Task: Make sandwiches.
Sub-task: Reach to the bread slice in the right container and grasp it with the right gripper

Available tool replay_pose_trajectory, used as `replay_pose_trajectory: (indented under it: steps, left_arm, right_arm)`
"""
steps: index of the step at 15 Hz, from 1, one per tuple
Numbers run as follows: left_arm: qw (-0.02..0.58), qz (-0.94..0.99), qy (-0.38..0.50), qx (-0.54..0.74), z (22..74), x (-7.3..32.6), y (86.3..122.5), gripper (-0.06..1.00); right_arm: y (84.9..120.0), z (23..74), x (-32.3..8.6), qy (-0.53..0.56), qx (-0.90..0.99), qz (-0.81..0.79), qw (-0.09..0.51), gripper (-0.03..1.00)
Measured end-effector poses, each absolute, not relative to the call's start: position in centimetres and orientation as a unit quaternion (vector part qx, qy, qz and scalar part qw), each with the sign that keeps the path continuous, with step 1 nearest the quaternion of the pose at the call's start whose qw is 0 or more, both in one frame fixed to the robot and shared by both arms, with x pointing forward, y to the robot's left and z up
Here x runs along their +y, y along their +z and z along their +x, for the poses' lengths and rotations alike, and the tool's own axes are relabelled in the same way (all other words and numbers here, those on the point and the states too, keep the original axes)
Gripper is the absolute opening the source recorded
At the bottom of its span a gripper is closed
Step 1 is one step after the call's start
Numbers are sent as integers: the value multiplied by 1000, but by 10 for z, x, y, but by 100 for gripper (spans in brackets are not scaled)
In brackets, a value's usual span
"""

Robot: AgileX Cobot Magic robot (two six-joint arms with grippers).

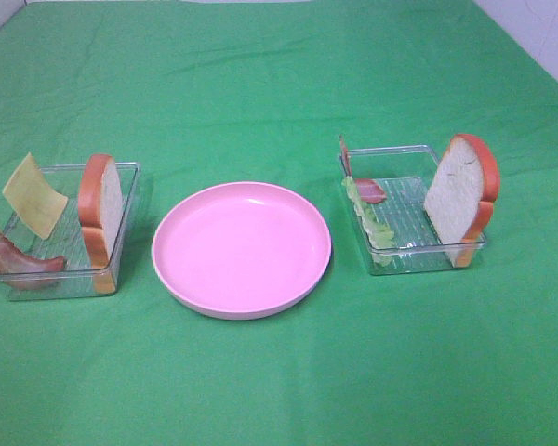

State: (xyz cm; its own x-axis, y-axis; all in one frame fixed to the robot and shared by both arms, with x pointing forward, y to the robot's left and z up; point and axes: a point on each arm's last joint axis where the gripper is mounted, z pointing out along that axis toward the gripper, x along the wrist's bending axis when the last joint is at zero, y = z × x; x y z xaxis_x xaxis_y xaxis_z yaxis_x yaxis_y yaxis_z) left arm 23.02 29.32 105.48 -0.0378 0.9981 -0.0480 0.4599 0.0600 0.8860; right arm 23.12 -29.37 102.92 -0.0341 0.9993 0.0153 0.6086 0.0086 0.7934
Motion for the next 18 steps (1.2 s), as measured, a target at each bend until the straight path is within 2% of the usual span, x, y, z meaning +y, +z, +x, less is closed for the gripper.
replay_pose_trajectory:
  steps: [18]
  left_arm:
    - [374, 584, 359, 624, 230, 293, 1055, 99]
  right_arm:
    - [1029, 231, -294, 323, 642, 626, 302, 98]
